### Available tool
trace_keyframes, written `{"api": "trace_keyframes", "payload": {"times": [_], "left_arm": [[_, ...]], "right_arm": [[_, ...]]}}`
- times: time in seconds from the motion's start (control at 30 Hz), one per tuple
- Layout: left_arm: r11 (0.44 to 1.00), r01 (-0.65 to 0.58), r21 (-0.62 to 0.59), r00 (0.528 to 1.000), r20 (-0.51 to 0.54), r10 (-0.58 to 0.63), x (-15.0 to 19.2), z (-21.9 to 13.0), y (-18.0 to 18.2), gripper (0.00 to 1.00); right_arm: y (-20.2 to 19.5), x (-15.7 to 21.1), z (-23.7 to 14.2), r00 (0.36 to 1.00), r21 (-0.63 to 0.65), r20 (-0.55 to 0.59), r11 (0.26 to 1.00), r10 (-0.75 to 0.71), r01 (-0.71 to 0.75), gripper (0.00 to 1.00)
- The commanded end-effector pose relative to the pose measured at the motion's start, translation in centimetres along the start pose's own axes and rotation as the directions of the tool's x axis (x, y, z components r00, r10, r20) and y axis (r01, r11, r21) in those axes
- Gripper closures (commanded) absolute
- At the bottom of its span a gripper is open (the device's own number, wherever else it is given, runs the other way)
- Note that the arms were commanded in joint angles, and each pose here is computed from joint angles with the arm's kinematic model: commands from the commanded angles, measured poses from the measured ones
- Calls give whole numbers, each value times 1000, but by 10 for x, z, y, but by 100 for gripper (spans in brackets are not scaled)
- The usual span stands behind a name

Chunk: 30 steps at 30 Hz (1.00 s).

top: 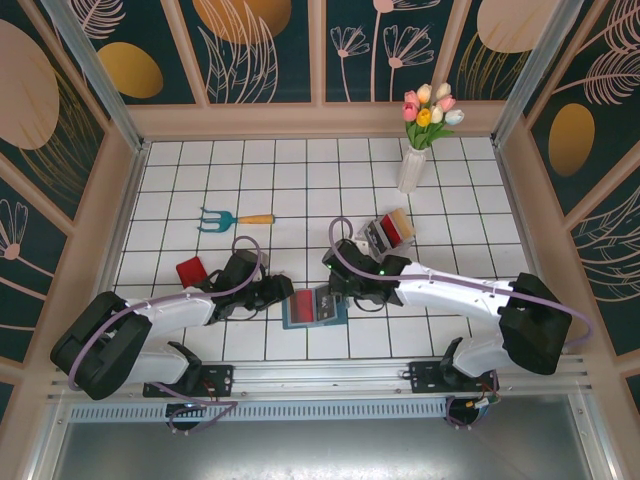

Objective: Put the credit cards into the card holder
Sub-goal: Flip over the card slot in the card holder.

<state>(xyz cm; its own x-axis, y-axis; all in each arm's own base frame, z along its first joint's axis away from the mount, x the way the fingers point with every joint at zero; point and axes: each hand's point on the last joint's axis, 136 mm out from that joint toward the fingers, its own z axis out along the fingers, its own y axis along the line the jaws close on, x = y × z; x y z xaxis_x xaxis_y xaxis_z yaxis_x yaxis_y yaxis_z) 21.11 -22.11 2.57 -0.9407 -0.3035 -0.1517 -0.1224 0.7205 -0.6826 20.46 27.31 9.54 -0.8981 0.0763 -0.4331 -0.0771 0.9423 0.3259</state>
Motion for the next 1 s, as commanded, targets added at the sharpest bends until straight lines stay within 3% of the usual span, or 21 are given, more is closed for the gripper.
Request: {"api": "trace_keyframes", "payload": {"times": [0.0,0.23,0.57,0.7,0.97], "left_arm": [[1000,-14,-17,1000,-16,14,4,4,2,49],[1000,-18,-11,1000,-15,18,3,4,-1,50],[1000,-22,-18,1000,-13,22,2,4,0,52],[1000,-22,-15,1000,-16,22,3,5,-1,52],[999,-33,-23,999,-18,33,5,3,2,53]], "right_arm": [[7,-2,-6,1000,6,6,1000,-9,9,100],[41,-3,-12,1000,-153,1,988,-17,17,100],[37,-4,-9,1000,-124,10,992,-11,12,100],[47,0,-7,1000,-182,-14,983,-22,19,100],[31,-4,-7,1000,-86,12,996,-15,16,100]]}}
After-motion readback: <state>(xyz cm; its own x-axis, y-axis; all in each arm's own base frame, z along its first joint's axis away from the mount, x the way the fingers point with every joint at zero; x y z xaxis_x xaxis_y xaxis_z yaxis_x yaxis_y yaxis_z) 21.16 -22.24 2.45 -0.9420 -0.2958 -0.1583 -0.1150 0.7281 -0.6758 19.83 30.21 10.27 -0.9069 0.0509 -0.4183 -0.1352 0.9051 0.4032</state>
